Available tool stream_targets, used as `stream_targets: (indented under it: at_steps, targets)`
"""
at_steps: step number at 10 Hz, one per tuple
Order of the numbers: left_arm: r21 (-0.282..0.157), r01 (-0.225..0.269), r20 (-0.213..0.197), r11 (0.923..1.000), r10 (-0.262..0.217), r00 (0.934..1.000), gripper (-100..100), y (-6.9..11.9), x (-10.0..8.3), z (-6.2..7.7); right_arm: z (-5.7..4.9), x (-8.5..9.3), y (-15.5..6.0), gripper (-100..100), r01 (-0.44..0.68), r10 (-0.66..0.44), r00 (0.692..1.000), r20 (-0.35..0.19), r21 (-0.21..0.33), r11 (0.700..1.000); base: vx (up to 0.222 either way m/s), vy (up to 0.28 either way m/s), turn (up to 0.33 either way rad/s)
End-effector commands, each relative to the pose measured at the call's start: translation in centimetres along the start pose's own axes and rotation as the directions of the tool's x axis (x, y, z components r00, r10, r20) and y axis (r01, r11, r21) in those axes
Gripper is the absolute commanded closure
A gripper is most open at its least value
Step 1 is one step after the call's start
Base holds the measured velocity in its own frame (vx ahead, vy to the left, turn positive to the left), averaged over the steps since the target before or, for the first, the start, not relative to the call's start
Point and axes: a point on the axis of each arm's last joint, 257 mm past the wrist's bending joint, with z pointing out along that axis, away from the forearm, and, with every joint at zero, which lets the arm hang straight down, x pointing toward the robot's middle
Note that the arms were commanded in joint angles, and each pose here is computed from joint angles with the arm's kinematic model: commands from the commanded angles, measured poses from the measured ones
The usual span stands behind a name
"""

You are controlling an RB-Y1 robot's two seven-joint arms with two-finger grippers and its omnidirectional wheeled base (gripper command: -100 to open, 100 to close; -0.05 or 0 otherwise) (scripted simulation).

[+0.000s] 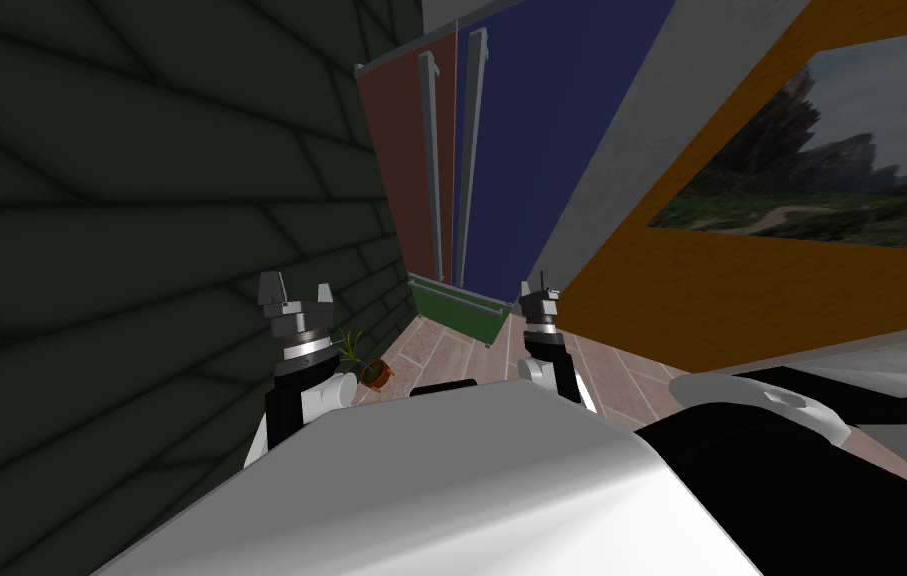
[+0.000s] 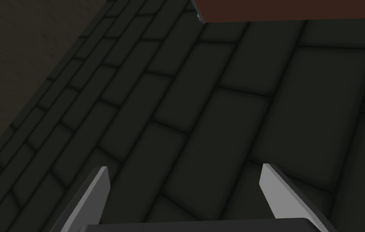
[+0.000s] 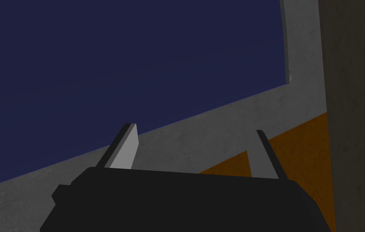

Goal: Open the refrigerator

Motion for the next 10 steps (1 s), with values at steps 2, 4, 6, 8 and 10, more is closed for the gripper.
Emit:
stream_targets:
  at_steps: [2,4,6,8,10]
  targets:
    - [0.000,0.000,0.000,1.0000,0.000,1.0000,0,0.0,0.0,0.0,0.0,0.0,0.0,0,0.000,0.000,1.000,0.000,0.000,1.000,0.000,0.000,0.000]
    - [0.000,0.000,0.000,1.0000,0.000,1.0000,0,0.0,0.0,0.0,0.0,0.0,0.0,0,0.000,0.000,1.000,0.000,0.000,1.000,0.000,0.000,0.000]
    - [0.000,0.000,0.000,1.0000,0.000,1.0000,0,0.0,0.0,0.0,0.0,0.0,0.0,0,0.000,0.000,1.000,0.000,0.000,1.000,0.000,0.000,0.000]
    - [0.000,0.000,0.000,1.0000,0.000,1.0000,0,0.0,0.0,0.0,0.0,0.0,0.0,0,0.000,0.000,1.000,0.000,0.000,1.000,0.000,0.000,0.000]
    - [0.000,0.000,0.000,1.0000,0.000,1.0000,0,0.0,0.0,0.0,-0.5,0.5,-2.5,-100,0.062,-0.059,0.997,-0.039,0.068,0.996,0.019,-0.011,0.041]
